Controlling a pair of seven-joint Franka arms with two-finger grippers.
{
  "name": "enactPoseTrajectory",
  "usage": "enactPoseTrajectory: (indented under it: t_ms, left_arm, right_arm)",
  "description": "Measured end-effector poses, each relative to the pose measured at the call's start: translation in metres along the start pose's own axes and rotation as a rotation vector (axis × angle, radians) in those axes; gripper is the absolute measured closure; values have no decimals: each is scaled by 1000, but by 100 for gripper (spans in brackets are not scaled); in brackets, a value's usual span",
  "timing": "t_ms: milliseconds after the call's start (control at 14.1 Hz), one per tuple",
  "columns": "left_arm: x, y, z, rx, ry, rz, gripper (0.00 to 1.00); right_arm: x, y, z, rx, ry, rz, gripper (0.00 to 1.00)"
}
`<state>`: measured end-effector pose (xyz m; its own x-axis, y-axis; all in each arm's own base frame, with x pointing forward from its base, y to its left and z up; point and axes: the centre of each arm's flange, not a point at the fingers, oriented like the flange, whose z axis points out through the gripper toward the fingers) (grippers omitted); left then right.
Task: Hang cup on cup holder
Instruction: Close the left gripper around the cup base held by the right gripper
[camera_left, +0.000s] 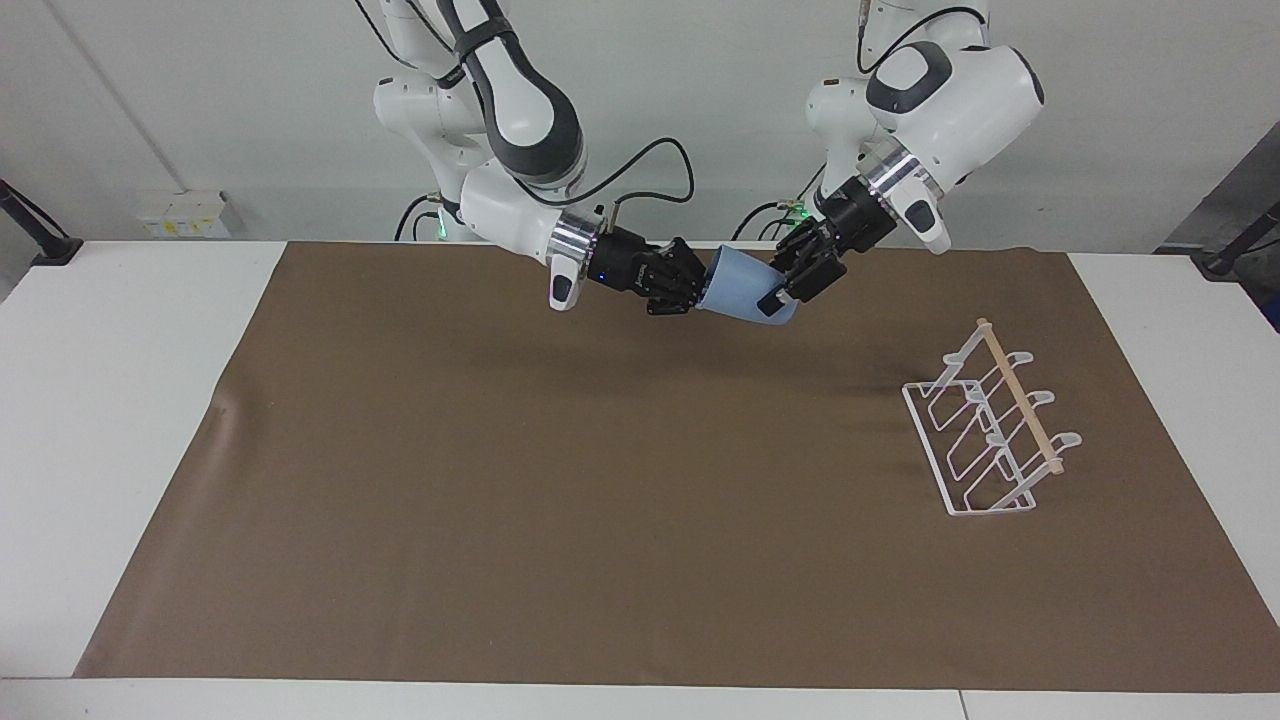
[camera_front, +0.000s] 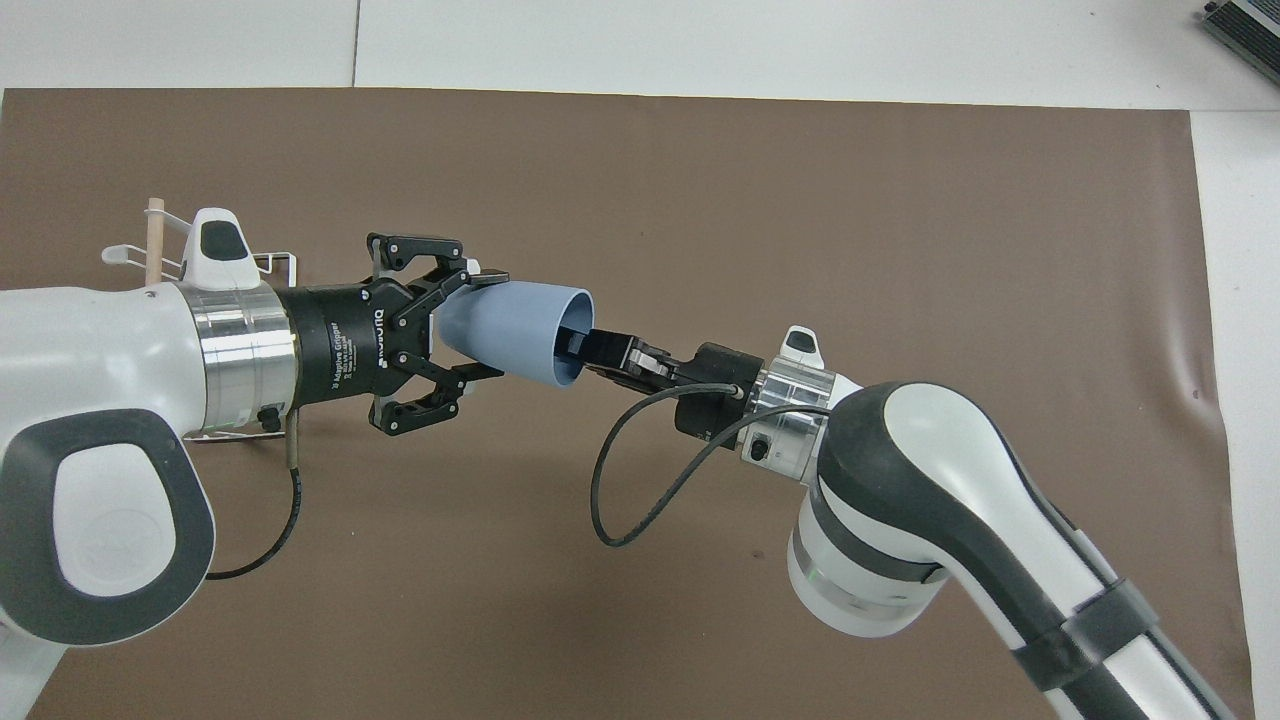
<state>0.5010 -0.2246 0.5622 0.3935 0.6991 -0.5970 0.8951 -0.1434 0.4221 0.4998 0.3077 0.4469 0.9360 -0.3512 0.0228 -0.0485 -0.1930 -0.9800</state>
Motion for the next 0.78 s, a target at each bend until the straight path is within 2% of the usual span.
enactPoseTrajectory:
  t_ms: [356, 427, 569, 783]
  left_arm:
    - [1, 0, 1, 1, 1, 0, 24]
    - [2, -1, 2, 5, 0, -2, 24]
    - [3, -3, 4, 11, 1, -5, 24]
    - [4, -3, 5, 11, 2, -7, 24]
  right_arm:
    - [-1, 0, 0, -6, 6, -1, 96]
    - [1, 0, -1, -17, 23, -2, 89]
    - [4, 0, -4, -34, 51, -5, 67]
    - [5, 0, -4, -35, 54, -5, 33]
